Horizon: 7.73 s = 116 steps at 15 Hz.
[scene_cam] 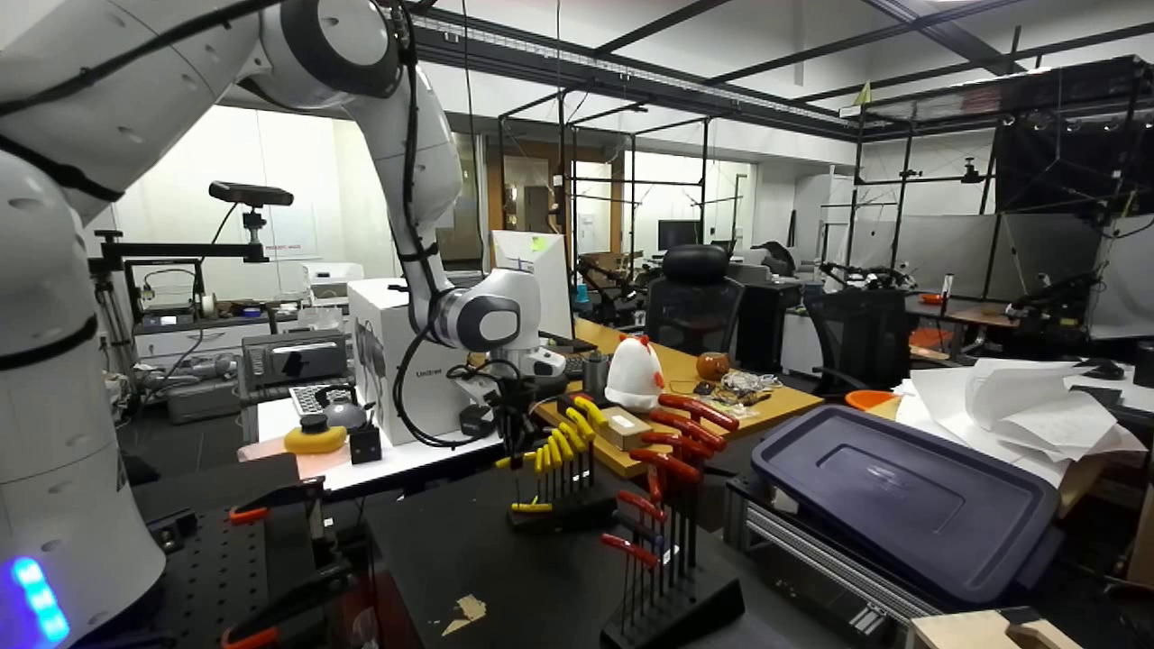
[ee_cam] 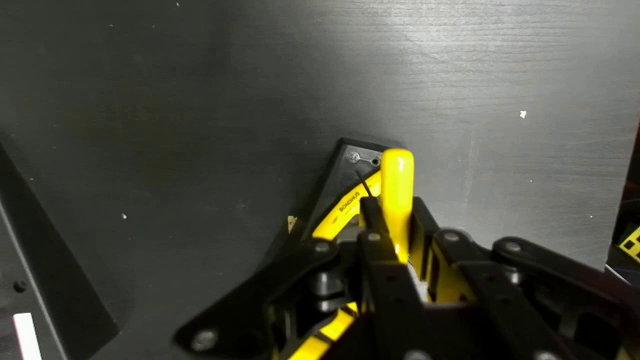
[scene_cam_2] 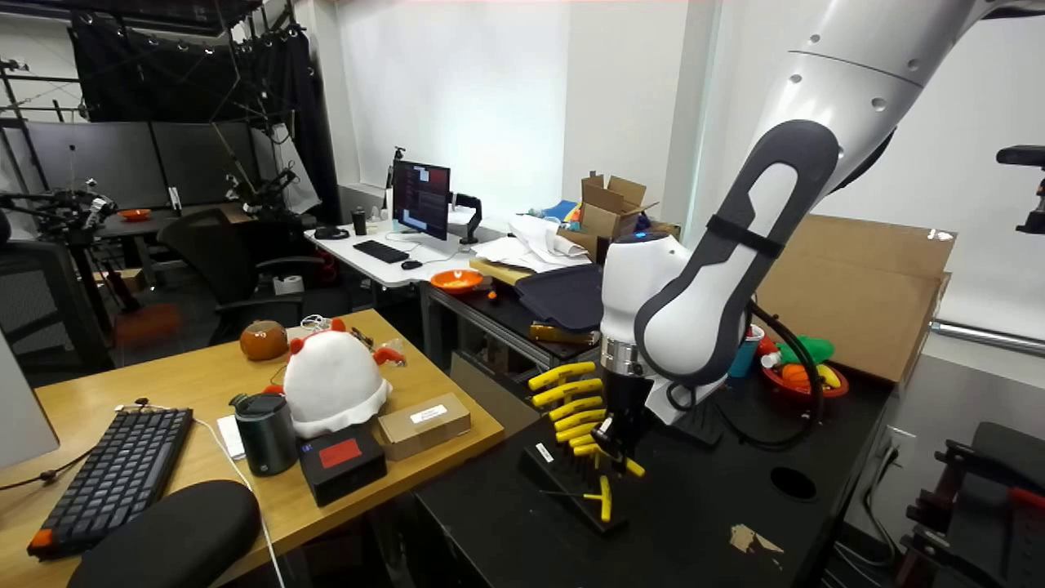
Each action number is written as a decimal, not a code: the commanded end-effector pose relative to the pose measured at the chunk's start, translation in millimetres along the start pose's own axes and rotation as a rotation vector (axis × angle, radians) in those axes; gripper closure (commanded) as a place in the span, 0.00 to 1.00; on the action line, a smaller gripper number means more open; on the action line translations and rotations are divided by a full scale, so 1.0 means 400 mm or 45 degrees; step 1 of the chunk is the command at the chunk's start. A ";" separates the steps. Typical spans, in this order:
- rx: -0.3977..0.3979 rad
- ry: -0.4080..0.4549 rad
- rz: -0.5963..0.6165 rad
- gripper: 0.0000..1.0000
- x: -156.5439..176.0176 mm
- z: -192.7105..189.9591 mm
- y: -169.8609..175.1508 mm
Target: Remove two yellow wrenches from the stand.
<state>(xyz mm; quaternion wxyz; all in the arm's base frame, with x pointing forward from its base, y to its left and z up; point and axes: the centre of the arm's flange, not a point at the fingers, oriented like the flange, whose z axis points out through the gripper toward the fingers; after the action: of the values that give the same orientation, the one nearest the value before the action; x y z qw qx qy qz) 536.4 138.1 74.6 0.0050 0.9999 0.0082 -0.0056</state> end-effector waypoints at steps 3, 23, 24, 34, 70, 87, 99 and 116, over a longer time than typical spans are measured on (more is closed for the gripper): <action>0.011 -0.021 0.101 0.96 -0.045 -0.050 0.067; 0.365 -0.155 0.547 0.96 -0.119 0.054 0.295; 0.406 -0.150 0.550 0.96 -0.126 0.061 0.297; 0.474 -0.128 0.723 0.96 -0.191 0.096 0.348; 0.716 -0.436 0.528 0.96 -0.246 0.155 0.425; 0.823 -0.603 0.612 0.96 -0.300 0.226 0.471; 0.638 -0.578 0.681 0.58 -0.271 0.226 0.431; 0.396 -0.500 0.594 0.00 -0.203 0.155 0.327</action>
<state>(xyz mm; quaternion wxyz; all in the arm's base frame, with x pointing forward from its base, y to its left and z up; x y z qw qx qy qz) 453.1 -2.7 -1.2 -0.1676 0.9360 -0.2299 -0.2074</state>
